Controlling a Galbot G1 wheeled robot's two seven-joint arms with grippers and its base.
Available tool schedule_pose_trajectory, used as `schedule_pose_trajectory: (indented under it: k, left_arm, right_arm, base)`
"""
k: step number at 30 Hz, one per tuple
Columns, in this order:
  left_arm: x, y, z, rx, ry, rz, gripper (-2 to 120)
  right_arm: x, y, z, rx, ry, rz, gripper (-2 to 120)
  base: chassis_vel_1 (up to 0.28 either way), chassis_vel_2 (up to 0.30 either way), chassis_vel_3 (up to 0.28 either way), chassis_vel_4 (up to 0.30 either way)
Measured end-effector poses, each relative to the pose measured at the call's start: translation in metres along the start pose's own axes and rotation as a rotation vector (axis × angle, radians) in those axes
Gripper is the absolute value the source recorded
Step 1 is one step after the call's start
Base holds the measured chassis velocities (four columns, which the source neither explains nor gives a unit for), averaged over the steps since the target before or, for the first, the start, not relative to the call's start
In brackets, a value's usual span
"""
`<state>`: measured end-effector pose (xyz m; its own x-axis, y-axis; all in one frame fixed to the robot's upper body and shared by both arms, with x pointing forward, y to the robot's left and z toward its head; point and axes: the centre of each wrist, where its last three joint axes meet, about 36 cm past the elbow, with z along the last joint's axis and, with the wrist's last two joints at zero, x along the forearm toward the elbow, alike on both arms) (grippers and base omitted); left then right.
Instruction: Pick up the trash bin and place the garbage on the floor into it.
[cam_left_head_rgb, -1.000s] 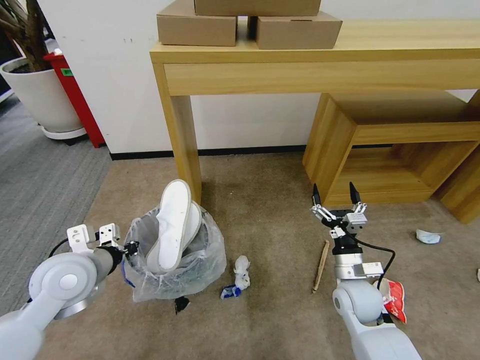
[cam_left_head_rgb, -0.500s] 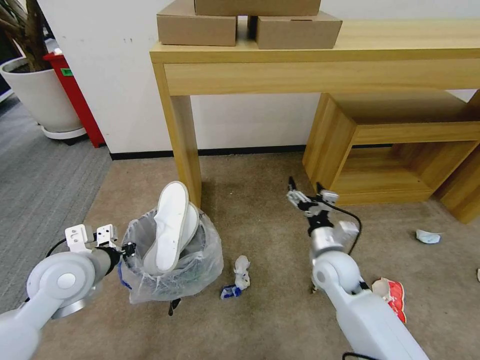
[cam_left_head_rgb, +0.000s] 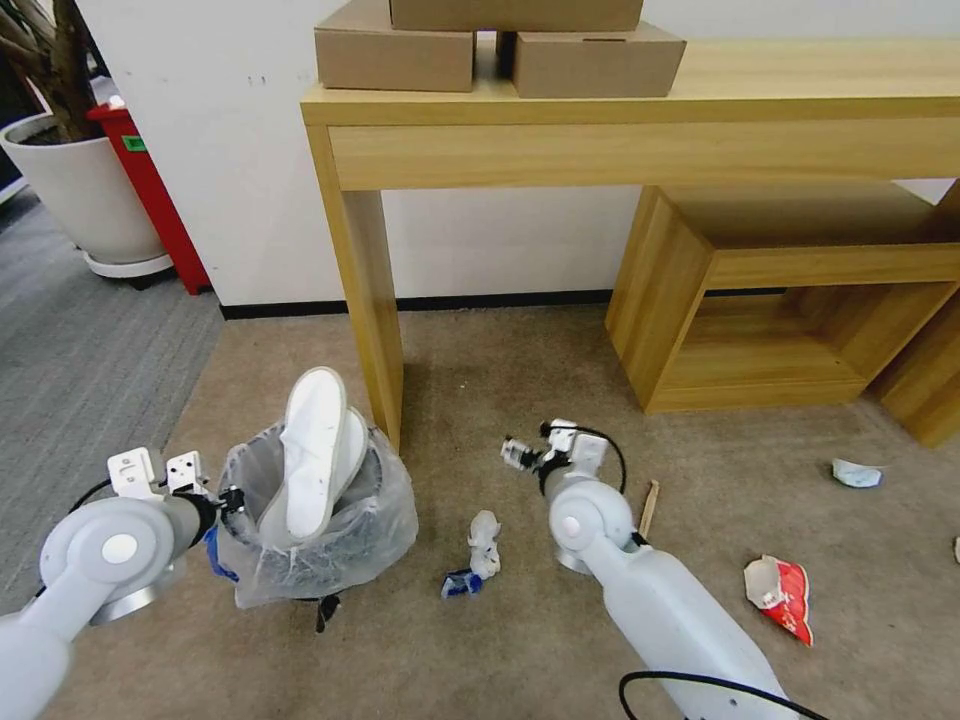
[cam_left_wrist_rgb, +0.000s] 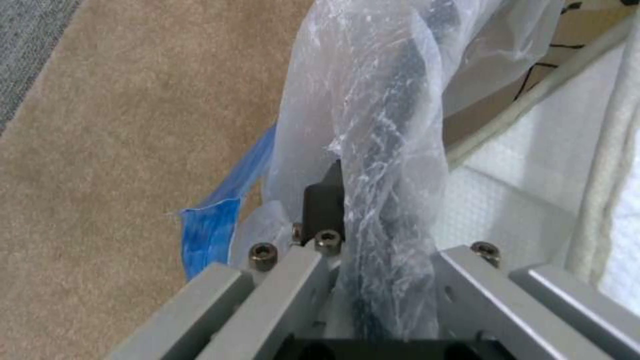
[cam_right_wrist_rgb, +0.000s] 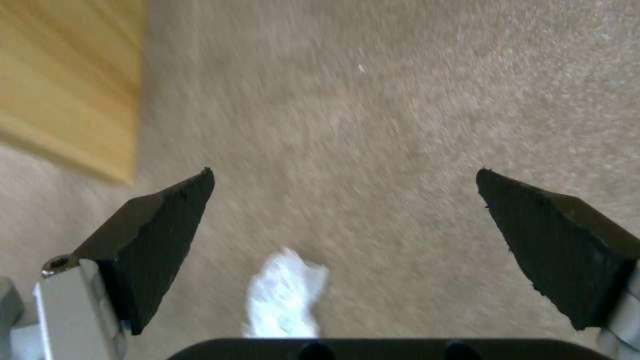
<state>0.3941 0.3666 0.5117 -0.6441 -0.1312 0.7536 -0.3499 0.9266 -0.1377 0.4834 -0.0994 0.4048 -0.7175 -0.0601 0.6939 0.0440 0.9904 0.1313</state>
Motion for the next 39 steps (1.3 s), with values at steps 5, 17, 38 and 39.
schedule_pose_trajectory:
  k: [5,17,38,39]
  left_arm:
    - [0.001,0.001,-0.005,0.010,-0.003,-0.004,0]
    - [0.001,0.003,-0.004,0.014,-0.008,-0.010,0]
    - [-0.004,0.000,0.004,0.004,0.001,-0.012,0]
    - [-0.004,0.000,0.005,0.003,0.002,-0.013,0]
  right_arm:
    - [-0.004,0.018,-0.013,0.089,0.069,-0.012,100]
    - [-0.033,0.045,0.010,0.218,0.210,-0.003,100]
    - [-0.061,0.048,0.063,0.263,0.316,0.050,100]
    - [-0.063,0.049,0.065,0.264,0.319,0.052,100]
  base:
    - [0.000,0.000,0.000,0.000]
    - [0.000,0.000,0.000,0.000]
    - [0.000,0.000,0.000,0.000]
    - [0.000,0.000,0.000,0.000]
